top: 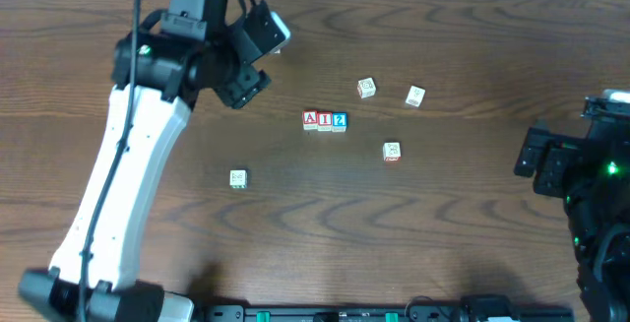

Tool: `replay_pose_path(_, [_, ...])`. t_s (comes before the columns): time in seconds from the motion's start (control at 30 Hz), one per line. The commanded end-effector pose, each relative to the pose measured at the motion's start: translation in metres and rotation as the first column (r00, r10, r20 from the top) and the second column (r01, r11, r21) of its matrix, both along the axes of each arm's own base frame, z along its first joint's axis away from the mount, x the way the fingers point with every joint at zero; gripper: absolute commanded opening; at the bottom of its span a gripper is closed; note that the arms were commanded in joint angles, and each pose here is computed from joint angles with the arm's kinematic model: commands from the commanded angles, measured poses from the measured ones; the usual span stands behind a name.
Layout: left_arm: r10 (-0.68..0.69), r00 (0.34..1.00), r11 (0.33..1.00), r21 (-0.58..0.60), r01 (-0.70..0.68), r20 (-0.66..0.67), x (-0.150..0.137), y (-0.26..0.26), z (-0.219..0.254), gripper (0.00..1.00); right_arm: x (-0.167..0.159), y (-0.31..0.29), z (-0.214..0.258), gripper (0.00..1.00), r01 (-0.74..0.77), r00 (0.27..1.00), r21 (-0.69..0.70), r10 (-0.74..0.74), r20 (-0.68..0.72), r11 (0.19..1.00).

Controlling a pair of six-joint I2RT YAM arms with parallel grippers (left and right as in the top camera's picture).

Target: Spell out Ai2

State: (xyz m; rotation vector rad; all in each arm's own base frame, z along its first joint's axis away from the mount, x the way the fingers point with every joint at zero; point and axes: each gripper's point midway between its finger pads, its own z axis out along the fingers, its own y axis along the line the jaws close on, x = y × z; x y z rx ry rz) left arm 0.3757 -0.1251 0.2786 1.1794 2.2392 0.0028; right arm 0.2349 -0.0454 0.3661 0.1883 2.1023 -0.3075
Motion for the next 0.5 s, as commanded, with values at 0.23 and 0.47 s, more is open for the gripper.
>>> replay_pose_path(0.23, [0.028, 0.999, 0.999, -0.045, -0.026, 0.047, -0.042, 0.01, 0.041, 0.95, -0.006, -0.003, -0.011, 0.99, 0.003, 0.999, -0.01, -0.004, -0.052, 1.0])
replay_pose_path(0.47, [0.08, 0.996, 0.991, -0.109, -0.075, 0.04, -0.063, 0.013, 0.056, 0.95, -0.01, -0.003, -0.016, 0.99, 0.003, 0.997, -0.011, -0.004, -0.082, 1.0])
